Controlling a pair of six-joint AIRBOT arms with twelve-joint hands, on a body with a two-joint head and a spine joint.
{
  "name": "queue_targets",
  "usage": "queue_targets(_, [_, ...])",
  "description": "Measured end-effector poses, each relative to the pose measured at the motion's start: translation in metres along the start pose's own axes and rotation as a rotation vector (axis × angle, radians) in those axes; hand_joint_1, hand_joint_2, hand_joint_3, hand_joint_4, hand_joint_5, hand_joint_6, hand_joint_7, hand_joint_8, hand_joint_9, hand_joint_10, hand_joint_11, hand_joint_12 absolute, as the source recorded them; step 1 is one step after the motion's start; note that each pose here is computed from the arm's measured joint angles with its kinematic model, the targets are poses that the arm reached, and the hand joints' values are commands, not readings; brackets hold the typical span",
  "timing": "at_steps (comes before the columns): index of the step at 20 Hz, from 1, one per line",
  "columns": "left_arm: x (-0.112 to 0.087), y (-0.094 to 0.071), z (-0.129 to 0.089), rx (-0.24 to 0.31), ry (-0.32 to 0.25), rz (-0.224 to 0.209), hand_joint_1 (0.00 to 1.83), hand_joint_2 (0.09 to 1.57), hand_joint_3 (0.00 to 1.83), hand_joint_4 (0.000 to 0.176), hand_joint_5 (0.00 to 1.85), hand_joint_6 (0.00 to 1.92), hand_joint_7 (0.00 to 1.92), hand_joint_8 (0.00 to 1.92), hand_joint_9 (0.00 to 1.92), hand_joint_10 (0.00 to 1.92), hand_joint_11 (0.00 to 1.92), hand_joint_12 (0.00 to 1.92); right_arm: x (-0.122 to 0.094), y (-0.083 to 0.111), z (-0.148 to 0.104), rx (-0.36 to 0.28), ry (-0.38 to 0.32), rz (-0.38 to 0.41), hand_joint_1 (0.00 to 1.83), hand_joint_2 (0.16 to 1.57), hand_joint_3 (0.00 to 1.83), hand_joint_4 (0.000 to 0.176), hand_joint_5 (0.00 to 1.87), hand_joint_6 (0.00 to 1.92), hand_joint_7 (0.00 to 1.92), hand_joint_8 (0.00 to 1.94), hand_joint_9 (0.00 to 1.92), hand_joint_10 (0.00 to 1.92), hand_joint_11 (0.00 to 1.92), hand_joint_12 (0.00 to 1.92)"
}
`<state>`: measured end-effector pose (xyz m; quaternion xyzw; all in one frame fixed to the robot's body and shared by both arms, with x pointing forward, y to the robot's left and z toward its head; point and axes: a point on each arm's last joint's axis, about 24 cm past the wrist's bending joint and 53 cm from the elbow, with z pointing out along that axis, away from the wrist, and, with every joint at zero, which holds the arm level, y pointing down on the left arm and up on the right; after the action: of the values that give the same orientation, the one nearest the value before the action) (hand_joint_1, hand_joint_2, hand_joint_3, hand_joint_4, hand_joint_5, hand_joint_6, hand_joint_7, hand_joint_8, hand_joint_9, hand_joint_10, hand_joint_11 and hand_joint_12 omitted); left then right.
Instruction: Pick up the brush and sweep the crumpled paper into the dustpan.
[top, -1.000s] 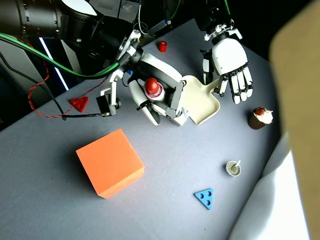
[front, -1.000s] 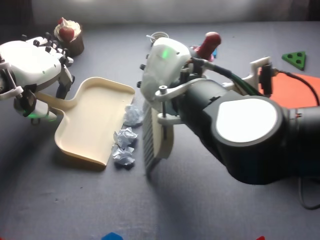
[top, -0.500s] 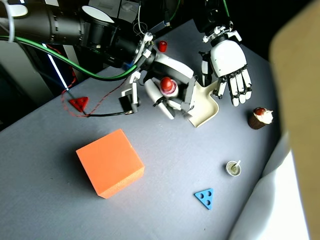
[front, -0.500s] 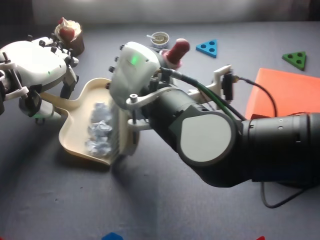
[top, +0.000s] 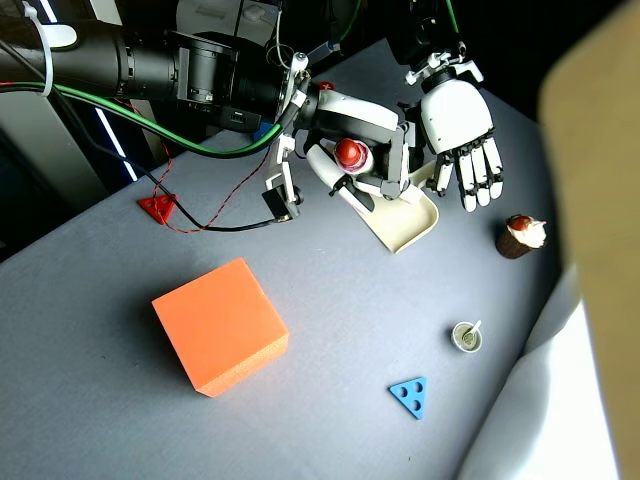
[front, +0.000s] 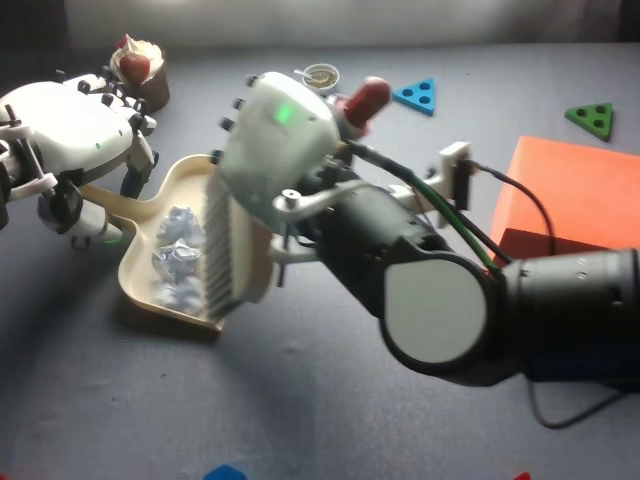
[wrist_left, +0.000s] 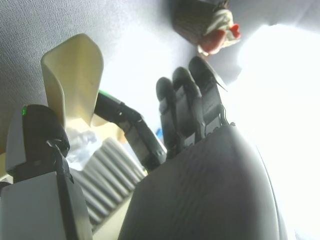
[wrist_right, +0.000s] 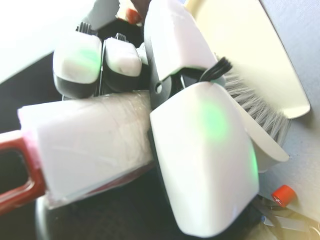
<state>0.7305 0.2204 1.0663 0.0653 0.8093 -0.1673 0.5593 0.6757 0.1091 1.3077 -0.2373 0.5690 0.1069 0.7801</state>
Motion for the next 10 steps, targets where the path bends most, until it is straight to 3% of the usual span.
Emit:
queue_targets(1, [0.0,0.0,0.0,0.0,0.0,0.001,1.02,1.13,0.0,0.125,0.94,1.04,0.34,0.01,0.22,0.0,0.0,0.47,0.002,-0.003,-0.003,0.003,0.007,0.005,1.54,1.14,0.0,0.112,0.99,1.92,0.97,1.94,1.24,1.92,1.37,1.92])
queue_targets(3, [0.0,0.0,0.0,0.0,0.001,0.001,1.01,1.13,0.0,0.164,0.95,1.03,0.34,0.0,0.24,0.01,0.0,0.58,-0.001,-0.014,-0.011,0.014,0.001,-0.001,1.53,1.14,0.0,0.109,0.97,1.92,0.96,1.94,1.24,1.92,1.37,1.92])
queue_targets(5, [-0.001,-0.001,0.0,0.001,-0.001,-0.001,1.01,1.13,0.0,0.167,0.95,1.03,0.35,0.0,0.24,0.01,0.0,0.59,-0.002,-0.025,-0.015,0.03,-0.005,0.017,1.52,1.15,0.0,0.109,0.97,1.92,0.97,1.94,1.24,1.92,1.36,1.92])
queue_targets(6, [-0.001,0.0,0.0,0.001,-0.001,-0.001,1.01,1.13,0.0,0.138,0.94,1.05,0.34,0.0,0.21,0.01,0.0,0.51,-0.001,-0.03,-0.017,0.037,-0.001,0.03,1.51,1.15,0.0,0.109,0.96,1.92,0.97,1.94,1.23,1.92,1.36,1.92])
queue_targets(7, [-0.001,0.0,0.0,0.0,-0.001,0.0,1.01,1.13,0.0,0.143,0.93,1.05,0.34,0.0,0.21,0.0,0.0,0.51,0.0,-0.035,-0.019,0.043,0.003,0.031,1.51,1.16,0.01,0.11,0.96,1.92,0.97,1.94,1.24,1.92,1.37,1.92])
queue_targets(10, [-0.002,0.0,0.0,-0.001,-0.002,0.001,1.02,1.13,0.0,0.127,0.95,1.02,0.33,0.0,0.24,0.01,0.0,0.52,-0.004,-0.05,-0.032,0.058,0.001,0.033,1.53,1.15,0.0,0.116,0.98,1.92,0.96,1.94,1.23,1.92,1.38,1.92])
